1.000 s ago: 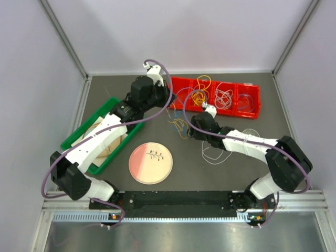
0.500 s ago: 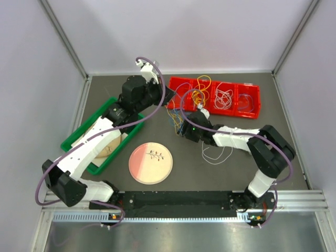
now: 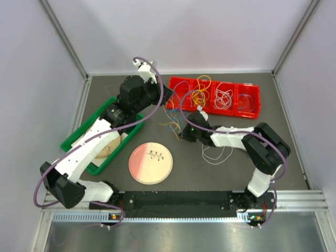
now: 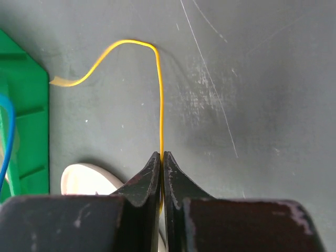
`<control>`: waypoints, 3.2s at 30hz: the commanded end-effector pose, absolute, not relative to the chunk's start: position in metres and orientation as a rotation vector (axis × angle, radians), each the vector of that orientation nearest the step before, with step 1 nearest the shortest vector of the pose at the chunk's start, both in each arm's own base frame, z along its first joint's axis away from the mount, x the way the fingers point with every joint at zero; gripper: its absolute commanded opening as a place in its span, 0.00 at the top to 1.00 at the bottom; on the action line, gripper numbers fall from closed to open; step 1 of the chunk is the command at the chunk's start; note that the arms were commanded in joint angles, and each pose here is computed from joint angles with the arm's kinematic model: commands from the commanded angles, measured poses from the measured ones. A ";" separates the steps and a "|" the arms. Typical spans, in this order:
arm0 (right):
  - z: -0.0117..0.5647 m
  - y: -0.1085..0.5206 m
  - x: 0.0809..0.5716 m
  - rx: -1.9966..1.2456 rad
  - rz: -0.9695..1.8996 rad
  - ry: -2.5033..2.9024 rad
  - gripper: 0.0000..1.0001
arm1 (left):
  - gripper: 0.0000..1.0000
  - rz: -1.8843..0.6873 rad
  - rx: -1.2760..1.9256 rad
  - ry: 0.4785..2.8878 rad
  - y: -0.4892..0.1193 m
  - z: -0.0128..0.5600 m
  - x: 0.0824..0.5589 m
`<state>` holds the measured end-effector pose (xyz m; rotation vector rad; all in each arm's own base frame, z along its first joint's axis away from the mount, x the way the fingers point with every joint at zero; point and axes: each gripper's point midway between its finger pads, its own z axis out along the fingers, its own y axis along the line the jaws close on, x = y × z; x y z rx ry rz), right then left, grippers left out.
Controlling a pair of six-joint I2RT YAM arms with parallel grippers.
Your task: Untangle the cables
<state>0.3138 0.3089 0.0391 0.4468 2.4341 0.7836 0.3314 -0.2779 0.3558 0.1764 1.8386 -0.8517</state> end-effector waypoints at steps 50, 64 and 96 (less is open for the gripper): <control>0.343 -0.055 0.175 0.686 -0.065 1.501 1.00 | 1.00 -0.701 -0.344 2.049 -0.121 0.212 0.436; 0.340 -0.059 0.175 0.660 -0.127 1.517 1.00 | 1.00 -0.663 -0.511 2.071 -0.085 0.171 0.450; 0.169 0.180 0.276 0.095 0.422 2.135 0.48 | 1.00 -1.100 -0.111 1.823 -0.187 0.336 0.387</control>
